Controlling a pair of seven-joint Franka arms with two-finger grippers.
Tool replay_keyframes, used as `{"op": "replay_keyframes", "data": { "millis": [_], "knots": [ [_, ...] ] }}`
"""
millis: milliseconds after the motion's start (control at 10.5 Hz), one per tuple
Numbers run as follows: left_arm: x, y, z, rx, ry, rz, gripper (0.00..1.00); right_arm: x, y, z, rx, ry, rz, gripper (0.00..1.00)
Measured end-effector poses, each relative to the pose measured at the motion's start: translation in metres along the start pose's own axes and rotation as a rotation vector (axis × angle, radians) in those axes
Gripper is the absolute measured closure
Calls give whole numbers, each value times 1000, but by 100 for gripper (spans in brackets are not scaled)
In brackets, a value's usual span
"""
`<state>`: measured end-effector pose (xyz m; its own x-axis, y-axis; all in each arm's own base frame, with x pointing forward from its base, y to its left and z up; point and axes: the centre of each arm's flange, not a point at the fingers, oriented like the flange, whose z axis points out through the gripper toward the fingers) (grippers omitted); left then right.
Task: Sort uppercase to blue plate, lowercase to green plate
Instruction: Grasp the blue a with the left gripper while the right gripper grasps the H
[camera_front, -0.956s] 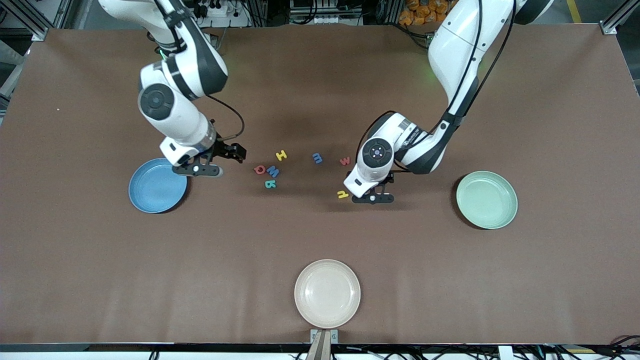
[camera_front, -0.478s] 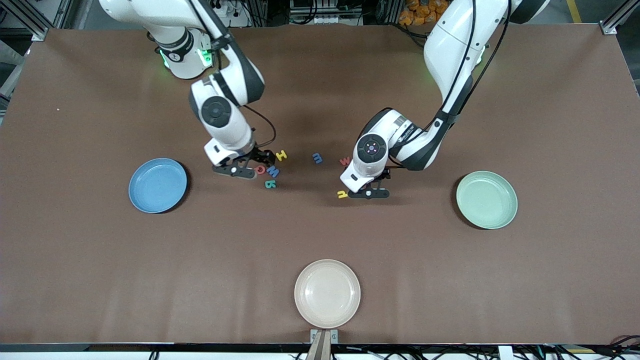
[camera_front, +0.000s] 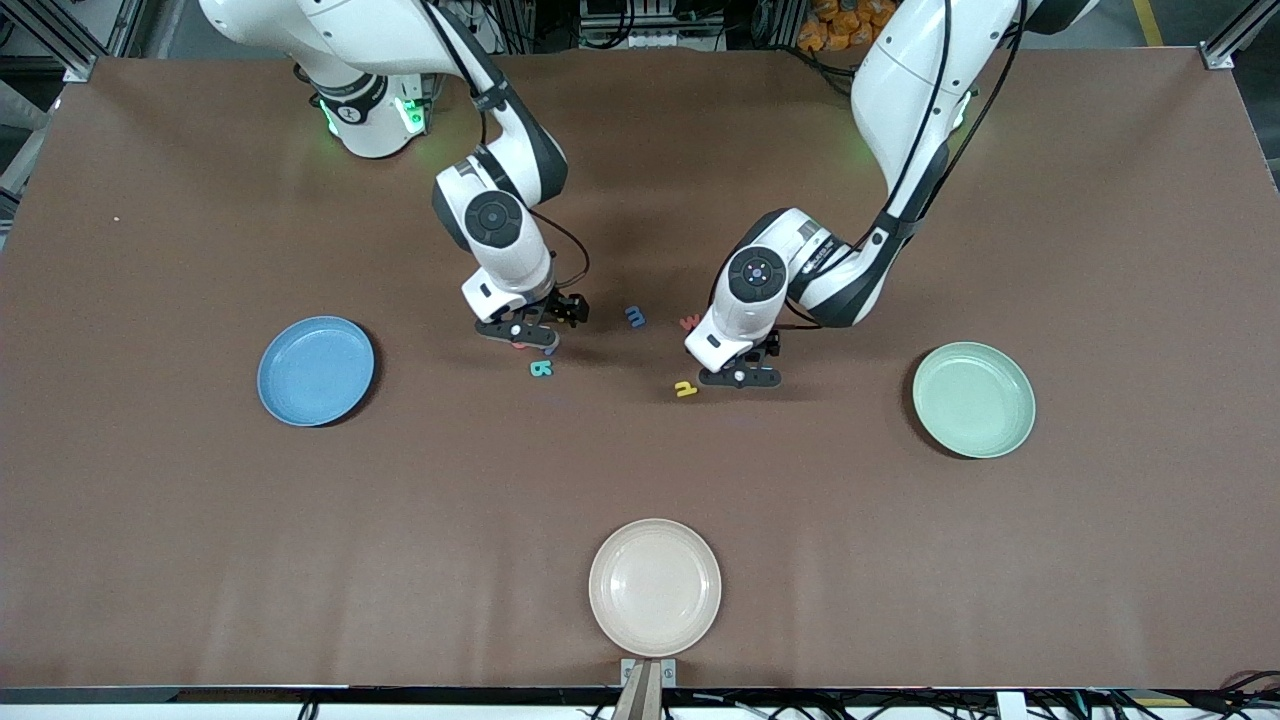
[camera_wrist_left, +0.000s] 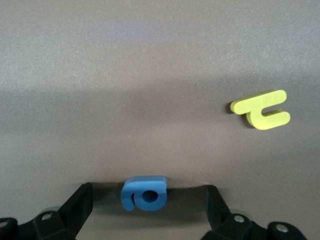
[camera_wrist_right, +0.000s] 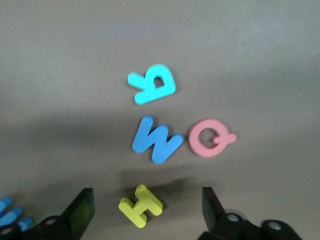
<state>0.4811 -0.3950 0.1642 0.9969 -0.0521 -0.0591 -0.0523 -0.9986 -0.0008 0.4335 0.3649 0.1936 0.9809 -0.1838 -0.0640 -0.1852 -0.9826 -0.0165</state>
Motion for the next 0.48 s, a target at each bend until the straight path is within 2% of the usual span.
{"op": "replay_keyframes", "data": {
  "millis": [287, 478],
  "knots": [
    [-2, 0, -11, -2, 11, 2, 0, -7, -5, 7, 1, -10, -5, 13],
    [-4, -2, -8, 5, 8, 8, 0, -8, -7, 9, 4, -8, -8, 22]
  ]
}}
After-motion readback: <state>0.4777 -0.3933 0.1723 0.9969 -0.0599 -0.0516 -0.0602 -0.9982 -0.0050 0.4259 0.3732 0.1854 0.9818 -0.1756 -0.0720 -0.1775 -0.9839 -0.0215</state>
